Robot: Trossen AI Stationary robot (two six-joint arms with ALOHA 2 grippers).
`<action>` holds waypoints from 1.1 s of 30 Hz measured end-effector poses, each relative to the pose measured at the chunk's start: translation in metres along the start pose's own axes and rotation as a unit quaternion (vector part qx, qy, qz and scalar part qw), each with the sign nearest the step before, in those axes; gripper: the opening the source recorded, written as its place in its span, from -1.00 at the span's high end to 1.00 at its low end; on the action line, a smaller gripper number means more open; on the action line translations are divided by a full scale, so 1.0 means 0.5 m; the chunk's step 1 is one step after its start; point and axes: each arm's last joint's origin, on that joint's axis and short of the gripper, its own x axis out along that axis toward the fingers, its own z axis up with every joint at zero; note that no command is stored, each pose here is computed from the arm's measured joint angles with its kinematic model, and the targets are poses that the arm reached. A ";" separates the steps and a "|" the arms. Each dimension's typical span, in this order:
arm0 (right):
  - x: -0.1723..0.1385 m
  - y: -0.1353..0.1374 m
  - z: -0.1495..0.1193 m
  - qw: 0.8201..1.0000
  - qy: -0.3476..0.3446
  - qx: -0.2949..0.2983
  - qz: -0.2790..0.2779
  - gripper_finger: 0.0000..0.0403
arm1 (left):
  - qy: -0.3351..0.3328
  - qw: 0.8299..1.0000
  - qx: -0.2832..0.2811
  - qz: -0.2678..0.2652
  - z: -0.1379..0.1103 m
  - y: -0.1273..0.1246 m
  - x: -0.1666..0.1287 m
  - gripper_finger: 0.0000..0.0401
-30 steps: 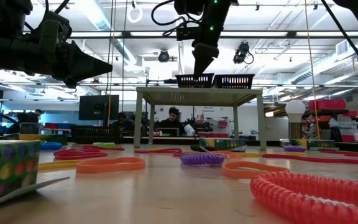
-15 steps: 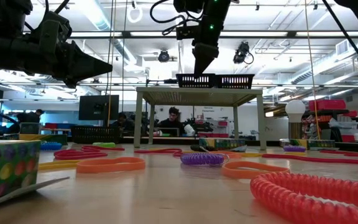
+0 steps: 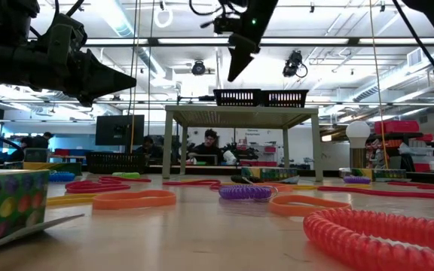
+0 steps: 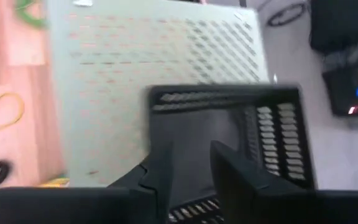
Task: Pick & Place Office Desk Supplies
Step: Put the black bin on the shelf
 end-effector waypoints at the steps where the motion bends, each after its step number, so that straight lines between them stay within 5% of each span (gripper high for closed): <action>1: 0.003 -0.011 -0.004 1.000 0.001 0.015 -0.001 0.53 | 0.000 1.000 0.000 0.000 0.000 0.000 0.000 0.93; 8: 0.022 -0.061 -0.027 0.997 0.014 0.078 0.010 0.96 | 0.000 1.000 0.000 0.000 0.000 0.000 0.000 0.93; 33: 0.036 -0.067 -0.066 0.991 0.089 0.084 0.051 0.96 | 0.000 1.000 0.000 0.000 0.000 0.000 0.000 0.93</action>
